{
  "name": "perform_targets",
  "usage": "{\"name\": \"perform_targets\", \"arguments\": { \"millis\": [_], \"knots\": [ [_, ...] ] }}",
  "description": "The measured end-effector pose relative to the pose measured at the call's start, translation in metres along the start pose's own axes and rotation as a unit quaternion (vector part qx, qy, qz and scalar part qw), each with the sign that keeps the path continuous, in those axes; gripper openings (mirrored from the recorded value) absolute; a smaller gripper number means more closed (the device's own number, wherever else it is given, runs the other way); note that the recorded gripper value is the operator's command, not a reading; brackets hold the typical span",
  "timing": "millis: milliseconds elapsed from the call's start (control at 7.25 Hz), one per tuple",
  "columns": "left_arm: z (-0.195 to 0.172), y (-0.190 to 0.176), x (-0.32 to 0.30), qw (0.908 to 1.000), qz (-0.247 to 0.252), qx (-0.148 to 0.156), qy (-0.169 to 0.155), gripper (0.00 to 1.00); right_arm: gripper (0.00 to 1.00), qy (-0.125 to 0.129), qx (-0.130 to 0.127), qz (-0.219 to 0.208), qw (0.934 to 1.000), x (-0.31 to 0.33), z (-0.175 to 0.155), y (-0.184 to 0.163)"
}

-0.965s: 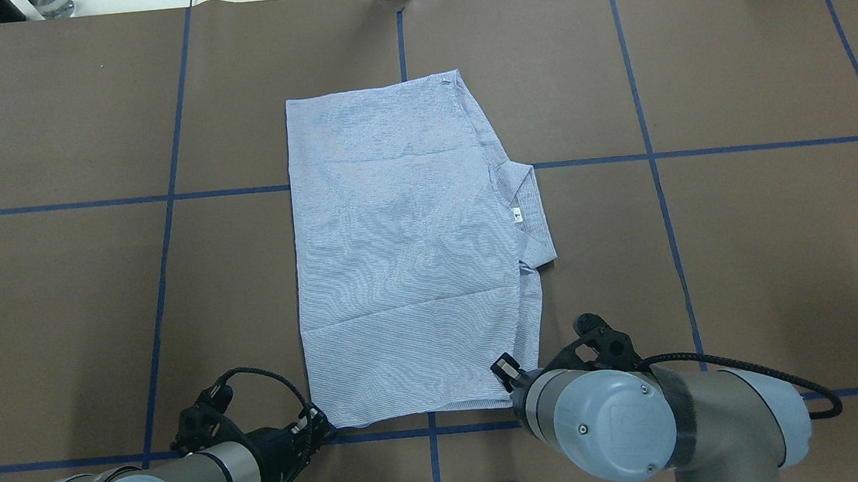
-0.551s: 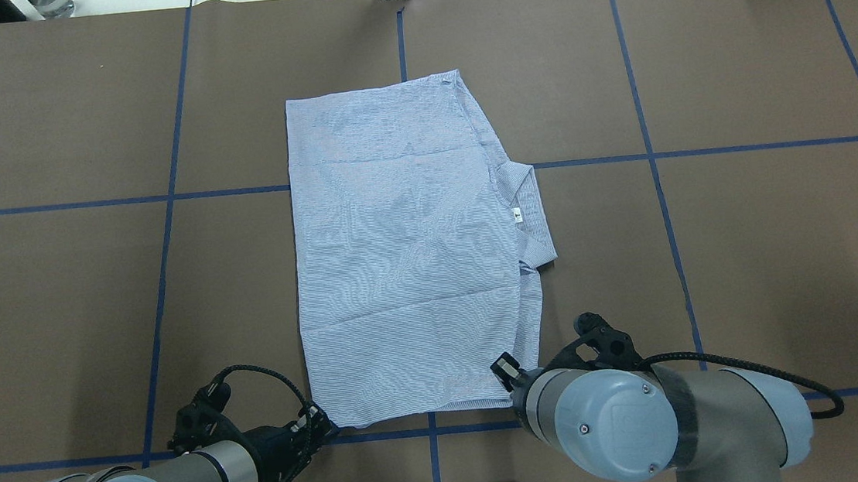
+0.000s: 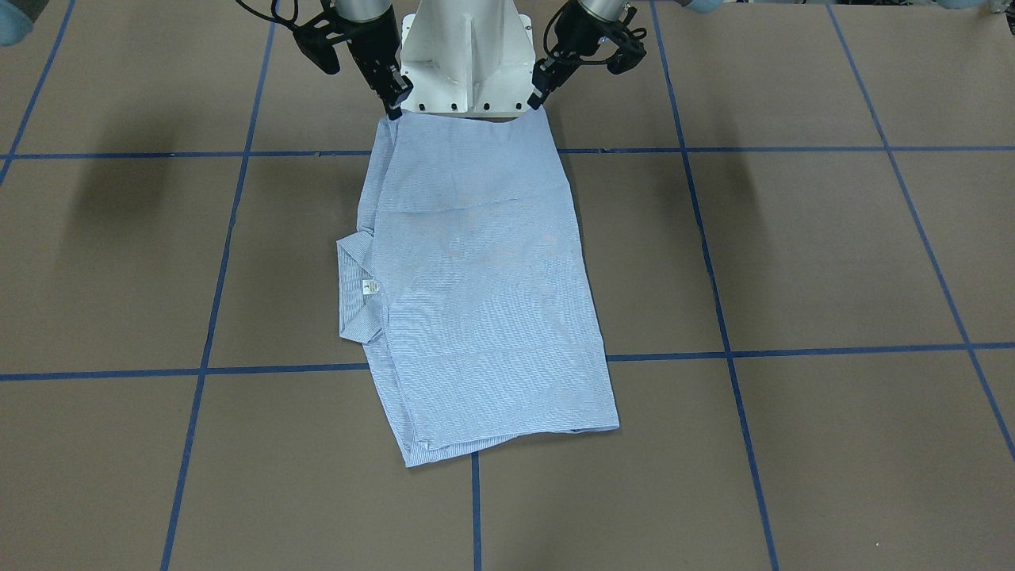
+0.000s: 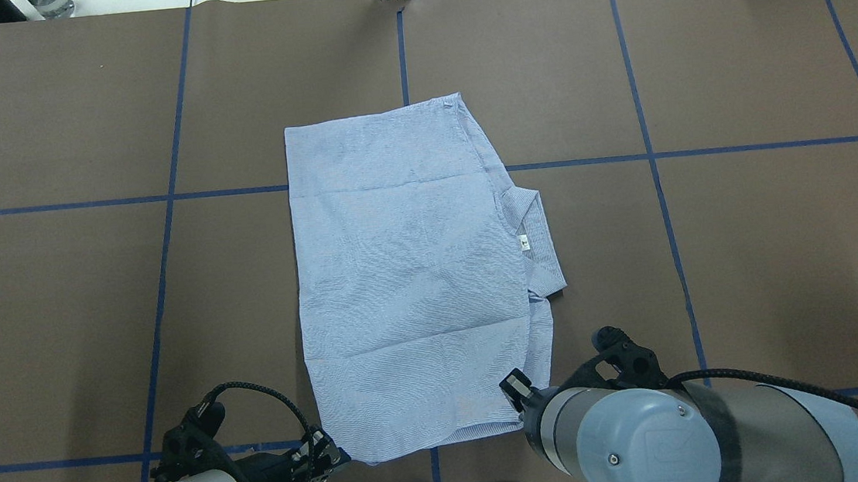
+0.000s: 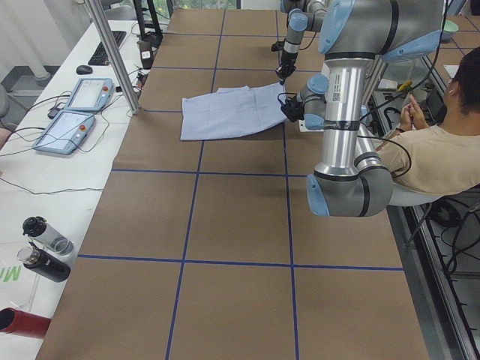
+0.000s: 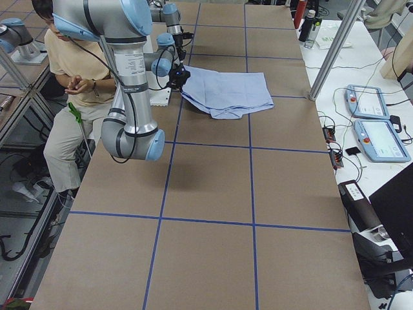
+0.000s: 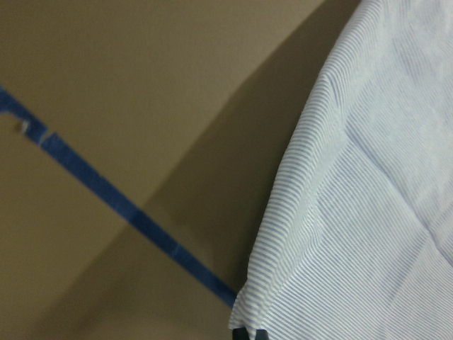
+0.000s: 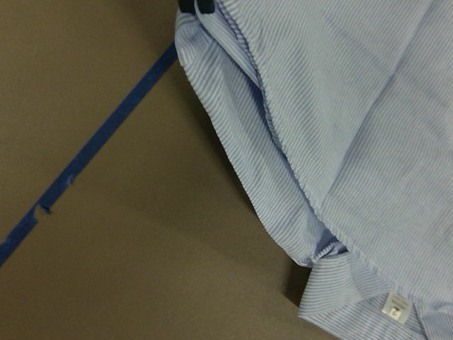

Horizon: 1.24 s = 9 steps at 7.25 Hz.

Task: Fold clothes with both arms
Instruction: 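Lift the near edge with both grippers and fold it over toward the far edge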

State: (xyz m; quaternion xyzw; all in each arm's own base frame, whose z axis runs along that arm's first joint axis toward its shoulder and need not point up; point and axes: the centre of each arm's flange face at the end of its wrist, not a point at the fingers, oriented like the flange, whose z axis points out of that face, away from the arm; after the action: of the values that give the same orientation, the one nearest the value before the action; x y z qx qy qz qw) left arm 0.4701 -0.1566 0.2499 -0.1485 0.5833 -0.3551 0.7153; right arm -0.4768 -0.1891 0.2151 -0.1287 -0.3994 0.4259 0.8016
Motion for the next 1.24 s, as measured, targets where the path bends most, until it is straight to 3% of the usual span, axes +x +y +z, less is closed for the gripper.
{"name": "perform_targets", "arguments": {
  "millis": [276, 551, 827, 1241],
  "knots": [
    [-0.042, 0.008, 0.025, 0.9997, -0.006, -0.016, 0.015, 0.00, 0.00, -0.006, -0.004, 0.014, 0.9999, -0.006, -0.038, -0.012],
    [-0.067, -0.019, 0.067, 0.9994, -0.001, -0.016, 0.030, 0.00, 0.00, -0.014, 0.007, 0.024, 0.9996, -0.034, -0.046, -0.040],
    [-0.062, -0.069, 0.115, 0.9984, 0.033, 0.015, 0.045, 0.00, 0.00, -0.016, 0.015, 0.024, 0.9995, -0.089, -0.045, -0.075],
    [-0.031, -0.133, 0.171, 0.9952, 0.042, 0.073, 0.051, 0.00, 0.00, -0.027, 0.035, 0.025, 0.9987, -0.171, -0.041, -0.121]
  ]
}}
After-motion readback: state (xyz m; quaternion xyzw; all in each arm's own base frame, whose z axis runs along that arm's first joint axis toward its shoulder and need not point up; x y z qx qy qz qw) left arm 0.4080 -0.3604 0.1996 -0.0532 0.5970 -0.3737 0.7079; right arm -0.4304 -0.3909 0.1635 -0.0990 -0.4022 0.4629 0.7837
